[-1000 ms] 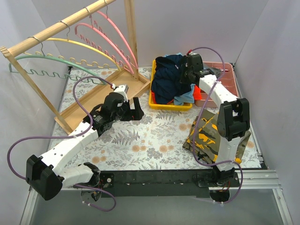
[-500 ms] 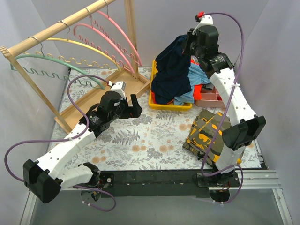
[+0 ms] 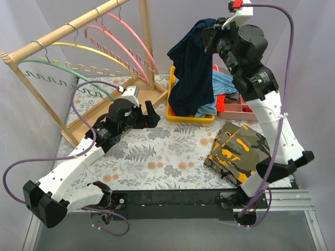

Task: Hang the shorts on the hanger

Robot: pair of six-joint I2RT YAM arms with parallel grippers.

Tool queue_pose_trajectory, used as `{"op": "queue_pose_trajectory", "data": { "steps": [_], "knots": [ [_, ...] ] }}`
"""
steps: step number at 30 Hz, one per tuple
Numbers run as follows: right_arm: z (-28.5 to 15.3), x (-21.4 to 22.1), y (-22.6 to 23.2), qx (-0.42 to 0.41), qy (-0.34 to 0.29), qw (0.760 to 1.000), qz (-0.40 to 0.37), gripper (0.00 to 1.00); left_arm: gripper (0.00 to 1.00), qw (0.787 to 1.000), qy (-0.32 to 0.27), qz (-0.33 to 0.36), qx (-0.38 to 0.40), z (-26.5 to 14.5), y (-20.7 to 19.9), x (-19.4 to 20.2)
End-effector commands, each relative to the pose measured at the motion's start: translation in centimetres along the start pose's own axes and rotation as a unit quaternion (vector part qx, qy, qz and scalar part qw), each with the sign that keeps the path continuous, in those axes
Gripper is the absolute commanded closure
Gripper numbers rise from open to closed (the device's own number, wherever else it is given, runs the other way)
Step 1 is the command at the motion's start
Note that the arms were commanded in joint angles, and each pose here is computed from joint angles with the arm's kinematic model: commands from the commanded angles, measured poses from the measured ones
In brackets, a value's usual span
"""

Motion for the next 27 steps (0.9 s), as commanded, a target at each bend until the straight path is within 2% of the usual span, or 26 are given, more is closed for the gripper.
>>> {"op": "queue_pose_trajectory", "data": {
  "steps": [1,7,10,11,12,14,16,17,18,22,23,27],
  "knots": [
    [-6.8,-8.9,2.6,-0.044,-0.135,0.99,0.015,0.99,0.1,0.999,-0.035,0.003,0.031,-2.1,-1.4,-2.5],
    [-11.4,-11.0,3.5,-0.073,-0.144,0.986,0.031,0.99,0.1,0.997,-0.044,0.002,0.056,-3.4,-2.3,-3.5],
    [-12.7,-8.8,3.4,-0.09,-0.107,0.989,0.052,0.99,0.1,0.996,-0.043,0.002,0.074,-4.2,-2.8,-3.5],
    [-11.5,-4.6,3.1,-0.087,-0.054,0.993,0.051,0.99,0.1,0.996,-0.043,0.002,0.075,-4.3,-2.8,-3.4],
    [-12.9,-3.8,3.2,-0.106,-0.044,0.992,0.056,0.99,0.1,0.996,-0.045,0.001,0.079,-4.7,-2.9,-3.5],
    [-13.1,0.8,2.3,-0.098,0.014,0.993,0.06,0.99,0.1,0.997,-0.036,0.001,0.073,-5.0,-2.5,-2.9],
    [-14.3,9.1,0.4,-0.087,0.098,0.99,0.058,0.99,0.1,0.998,-0.025,0.001,0.062,-5.4,-1.9,-1.9],
    [-15.0,12.2,-0.1,-0.094,0.13,0.986,0.055,0.99,0.1,0.998,-0.02,0.001,0.059,-5.4,-1.6,-1.4],
    [-16.7,18.9,-1.5,-0.094,0.202,0.974,0.052,0.99,0.1,0.998,-0.014,-0.002,0.056,-5.3,-1.3,-0.7],
    [-22.2,29.9,-4.8,-0.046,0.331,0.941,0.052,0.99,0.13,0.997,0.038,-0.01,0.066,-3.3,-0.8,2.9],
    [-23.5,31.3,-5.4,-0.029,0.353,0.934,0.055,0.99,0.16,0.996,0.063,-0.011,0.068,-2.6,-0.4,4.5],
    [-26.0,32.7,-7.5,0.024,0.372,0.926,0.058,0.99,0.22,0.991,0.109,-0.035,0.07,0.4,-0.1,7.7]
  ]
}}
Point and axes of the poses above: each gripper's point midway between its finger pads, its own z axis out along the fingers, its own y axis along the line the jaws close on, x = y × z, the point moved 4 cm from there along -z, back along the fingers, and after that the axes turned 5 degrees about z, right-handed, at the moved point
